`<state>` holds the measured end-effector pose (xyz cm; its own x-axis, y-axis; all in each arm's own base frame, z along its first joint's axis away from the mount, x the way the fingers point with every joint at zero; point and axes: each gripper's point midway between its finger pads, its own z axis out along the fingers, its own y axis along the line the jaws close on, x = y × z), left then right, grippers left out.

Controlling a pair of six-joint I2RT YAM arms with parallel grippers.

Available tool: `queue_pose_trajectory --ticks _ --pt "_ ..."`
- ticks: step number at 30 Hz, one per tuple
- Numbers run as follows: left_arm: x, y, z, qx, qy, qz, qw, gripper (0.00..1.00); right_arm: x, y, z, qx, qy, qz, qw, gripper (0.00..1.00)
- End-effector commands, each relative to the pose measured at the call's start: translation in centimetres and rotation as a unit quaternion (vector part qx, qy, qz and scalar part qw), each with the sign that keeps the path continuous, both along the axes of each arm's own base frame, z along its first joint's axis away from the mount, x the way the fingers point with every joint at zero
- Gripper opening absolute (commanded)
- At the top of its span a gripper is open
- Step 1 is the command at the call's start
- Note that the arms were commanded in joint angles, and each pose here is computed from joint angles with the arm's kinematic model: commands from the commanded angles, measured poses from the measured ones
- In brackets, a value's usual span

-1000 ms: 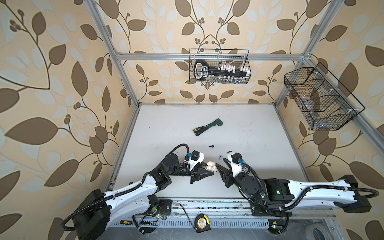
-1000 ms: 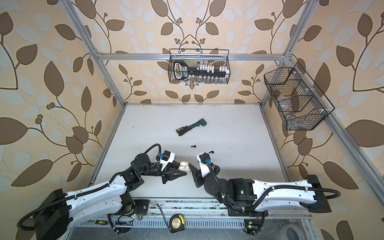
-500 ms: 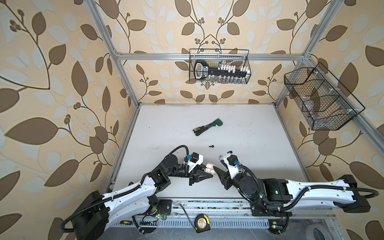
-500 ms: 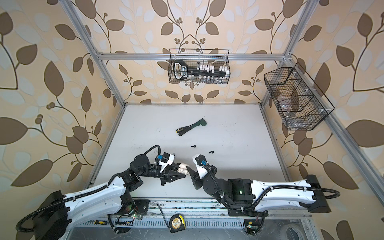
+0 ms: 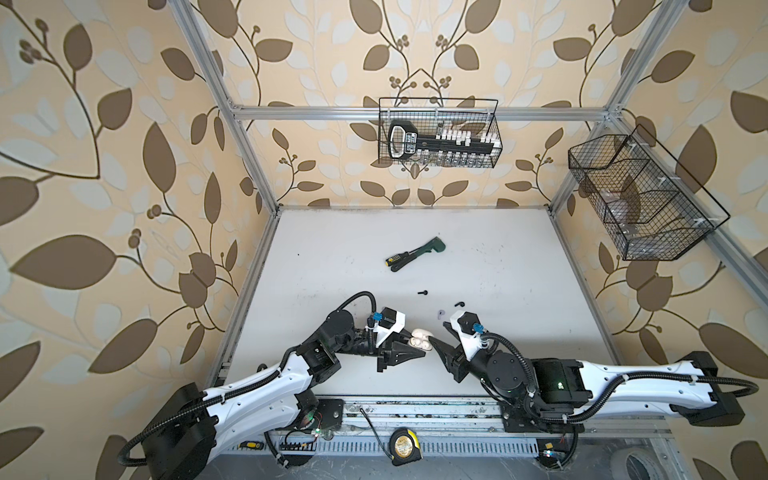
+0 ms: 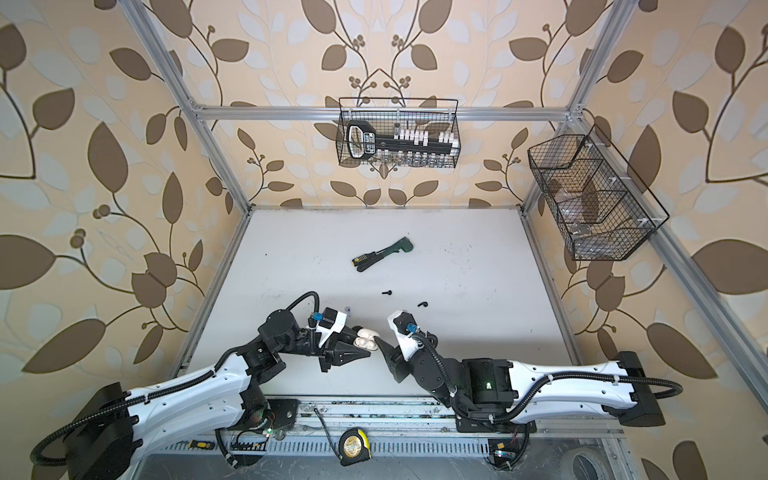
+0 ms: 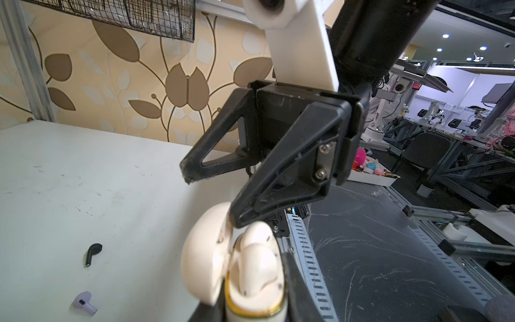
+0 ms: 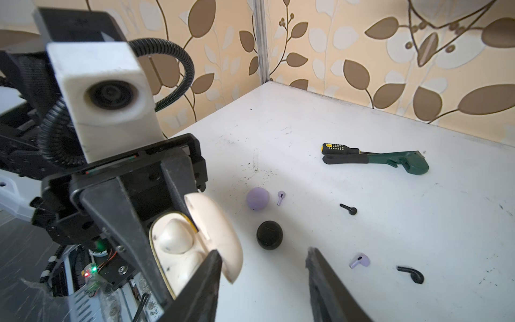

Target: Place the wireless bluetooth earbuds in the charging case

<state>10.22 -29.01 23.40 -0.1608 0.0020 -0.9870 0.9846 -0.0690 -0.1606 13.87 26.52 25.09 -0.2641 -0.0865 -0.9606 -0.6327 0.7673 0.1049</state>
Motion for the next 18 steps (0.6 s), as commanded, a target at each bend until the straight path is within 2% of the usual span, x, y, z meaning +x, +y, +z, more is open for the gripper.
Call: queue_pose_trajectory --ticks 1,8,14,18 --pt "-0.8 0.3 1.3 -0.032 -0.058 -0.01 0.998 0.0 -0.2 -0.4 2.0 0.035 0.005 0.002 0.999 0.51" --pt "-0.9 0.2 1.2 -0.033 -0.059 -0.015 0.998 0.0 2.9 -4.1 1.6 0.04 0.019 -0.115 0.992 0.51" --pt "-1.2 0.2 1.3 -0.029 -0.051 -0.024 0.998 0.0 4.9 -4.4 -1.8 0.051 0.076 -0.123 0.988 0.51" --pt "-1.4 0.1 1.4 -0.033 -0.056 -0.03 0.997 0.0 5.5 -3.7 -4.1 0.053 0.111 -0.105 0.987 0.51"
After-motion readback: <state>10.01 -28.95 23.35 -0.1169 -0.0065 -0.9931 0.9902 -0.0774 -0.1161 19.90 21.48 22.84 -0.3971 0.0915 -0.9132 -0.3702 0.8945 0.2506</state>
